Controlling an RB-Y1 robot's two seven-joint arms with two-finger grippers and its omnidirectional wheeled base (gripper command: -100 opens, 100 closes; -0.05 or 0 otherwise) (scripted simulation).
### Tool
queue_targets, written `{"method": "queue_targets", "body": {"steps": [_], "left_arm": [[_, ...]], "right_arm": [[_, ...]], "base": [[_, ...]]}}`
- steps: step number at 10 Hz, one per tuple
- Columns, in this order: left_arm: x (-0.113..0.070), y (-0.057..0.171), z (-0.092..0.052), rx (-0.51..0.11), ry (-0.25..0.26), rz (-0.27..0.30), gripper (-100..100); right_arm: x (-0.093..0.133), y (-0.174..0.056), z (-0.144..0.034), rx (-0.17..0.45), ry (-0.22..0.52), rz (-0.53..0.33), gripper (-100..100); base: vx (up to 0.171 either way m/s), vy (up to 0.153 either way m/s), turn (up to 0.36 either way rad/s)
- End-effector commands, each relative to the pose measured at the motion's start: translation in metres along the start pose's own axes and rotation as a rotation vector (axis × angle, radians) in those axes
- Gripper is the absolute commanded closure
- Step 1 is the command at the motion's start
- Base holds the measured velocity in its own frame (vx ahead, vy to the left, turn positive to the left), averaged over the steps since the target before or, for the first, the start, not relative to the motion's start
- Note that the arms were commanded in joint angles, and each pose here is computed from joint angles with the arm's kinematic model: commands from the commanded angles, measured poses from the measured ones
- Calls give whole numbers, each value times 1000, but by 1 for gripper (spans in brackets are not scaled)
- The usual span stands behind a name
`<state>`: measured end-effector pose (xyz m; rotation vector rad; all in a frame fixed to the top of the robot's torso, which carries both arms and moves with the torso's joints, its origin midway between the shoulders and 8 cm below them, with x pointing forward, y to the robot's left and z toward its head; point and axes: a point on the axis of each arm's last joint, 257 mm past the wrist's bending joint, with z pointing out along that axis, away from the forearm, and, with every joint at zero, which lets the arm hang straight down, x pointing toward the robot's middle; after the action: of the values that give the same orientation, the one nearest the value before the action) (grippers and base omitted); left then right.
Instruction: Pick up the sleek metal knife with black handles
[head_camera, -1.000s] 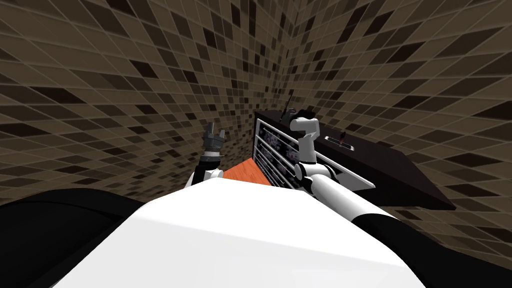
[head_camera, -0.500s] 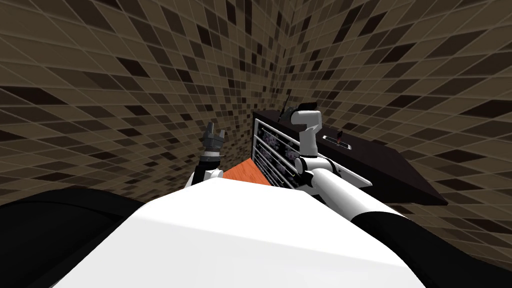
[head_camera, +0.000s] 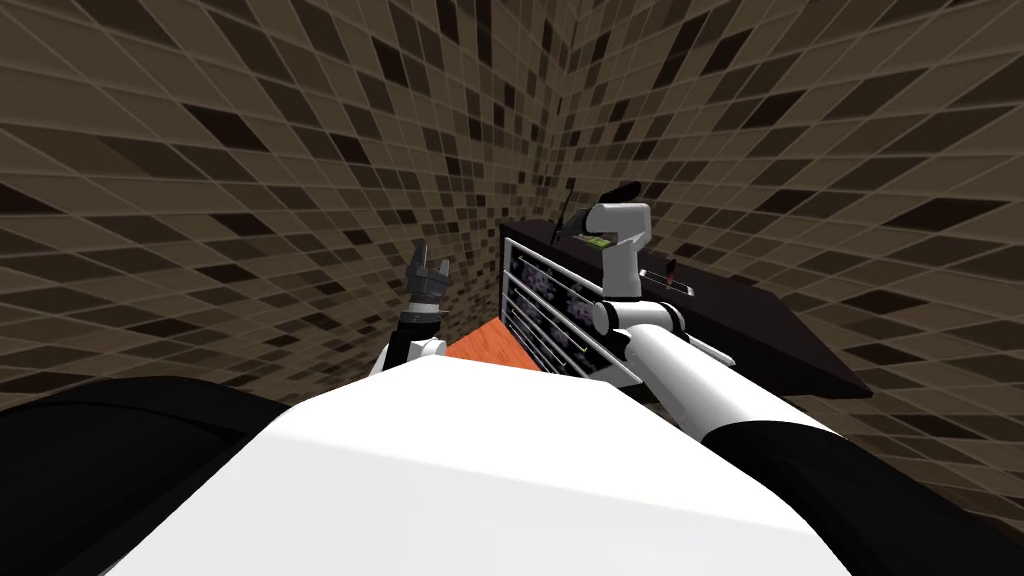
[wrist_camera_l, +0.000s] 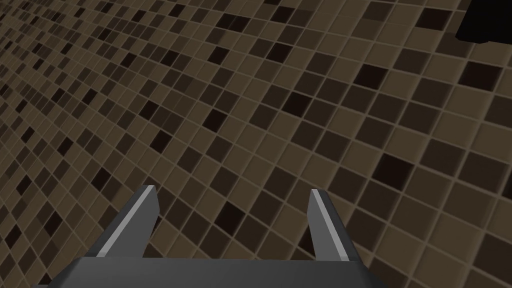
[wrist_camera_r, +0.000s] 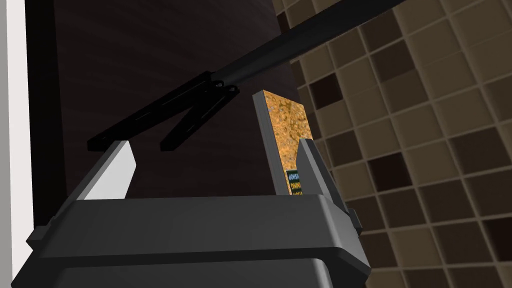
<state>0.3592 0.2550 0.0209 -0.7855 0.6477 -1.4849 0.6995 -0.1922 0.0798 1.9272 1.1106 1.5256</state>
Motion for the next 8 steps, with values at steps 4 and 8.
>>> {"method": "queue_targets", "body": {"steps": [4, 8], "left_arm": [[0, 0, 0, 0, 0, 0, 0], [0, 0, 0, 0, 0, 0, 0]], "right_arm": [[6, -5, -3, 88, -56, 59, -100], [18, -7, -12, 184, -107, 159, -100]], "base": [[31, 5, -50], [40, 11, -89]]}}
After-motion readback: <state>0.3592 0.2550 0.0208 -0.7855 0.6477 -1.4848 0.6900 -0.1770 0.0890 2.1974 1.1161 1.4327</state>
